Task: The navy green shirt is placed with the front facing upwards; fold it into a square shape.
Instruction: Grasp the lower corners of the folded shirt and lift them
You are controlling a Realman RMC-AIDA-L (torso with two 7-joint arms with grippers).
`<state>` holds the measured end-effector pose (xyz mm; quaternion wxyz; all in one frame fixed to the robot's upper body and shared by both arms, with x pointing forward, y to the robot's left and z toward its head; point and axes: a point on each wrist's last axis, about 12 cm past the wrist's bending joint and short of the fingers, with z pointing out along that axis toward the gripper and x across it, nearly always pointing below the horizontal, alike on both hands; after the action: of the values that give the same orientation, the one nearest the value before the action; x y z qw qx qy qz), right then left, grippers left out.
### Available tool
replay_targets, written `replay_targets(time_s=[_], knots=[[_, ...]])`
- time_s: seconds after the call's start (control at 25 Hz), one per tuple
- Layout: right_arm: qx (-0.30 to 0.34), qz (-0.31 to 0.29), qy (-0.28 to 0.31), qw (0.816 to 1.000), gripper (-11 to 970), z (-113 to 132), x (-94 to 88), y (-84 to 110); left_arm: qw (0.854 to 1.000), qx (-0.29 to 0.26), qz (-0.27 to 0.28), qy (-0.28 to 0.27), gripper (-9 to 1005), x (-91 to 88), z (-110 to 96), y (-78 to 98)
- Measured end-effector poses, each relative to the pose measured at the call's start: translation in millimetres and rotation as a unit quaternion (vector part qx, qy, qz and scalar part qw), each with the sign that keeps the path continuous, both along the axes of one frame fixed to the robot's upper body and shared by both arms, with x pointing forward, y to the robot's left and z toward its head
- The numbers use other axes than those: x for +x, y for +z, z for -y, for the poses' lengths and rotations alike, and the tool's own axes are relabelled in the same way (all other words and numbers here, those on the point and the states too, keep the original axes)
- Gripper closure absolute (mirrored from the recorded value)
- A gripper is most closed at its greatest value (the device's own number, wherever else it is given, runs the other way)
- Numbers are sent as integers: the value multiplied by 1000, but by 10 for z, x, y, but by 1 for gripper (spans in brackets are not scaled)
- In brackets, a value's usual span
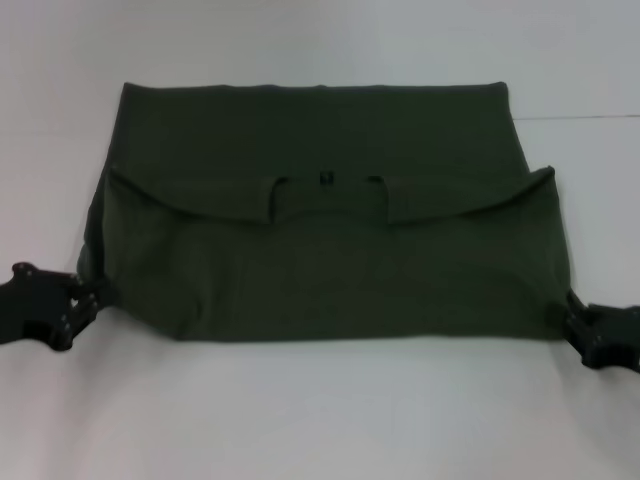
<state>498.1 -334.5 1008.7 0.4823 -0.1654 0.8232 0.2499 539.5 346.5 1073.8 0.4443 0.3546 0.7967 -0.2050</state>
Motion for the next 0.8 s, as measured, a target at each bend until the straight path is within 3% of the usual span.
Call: replay_targets(time_s=[0.28,0.52,0.8], knots=[[8,45,11,999,914,161,-459,-22,999,-31,26,-23,954,-398,-144,-36],[12,76,6,997,913,322,-920,-11,995,-44,46,-74,954,-812,-135,-134],[-6,80,4,997,913,435,-1344,-34,991,-49,56,-112,954,-1258,-204,-144]])
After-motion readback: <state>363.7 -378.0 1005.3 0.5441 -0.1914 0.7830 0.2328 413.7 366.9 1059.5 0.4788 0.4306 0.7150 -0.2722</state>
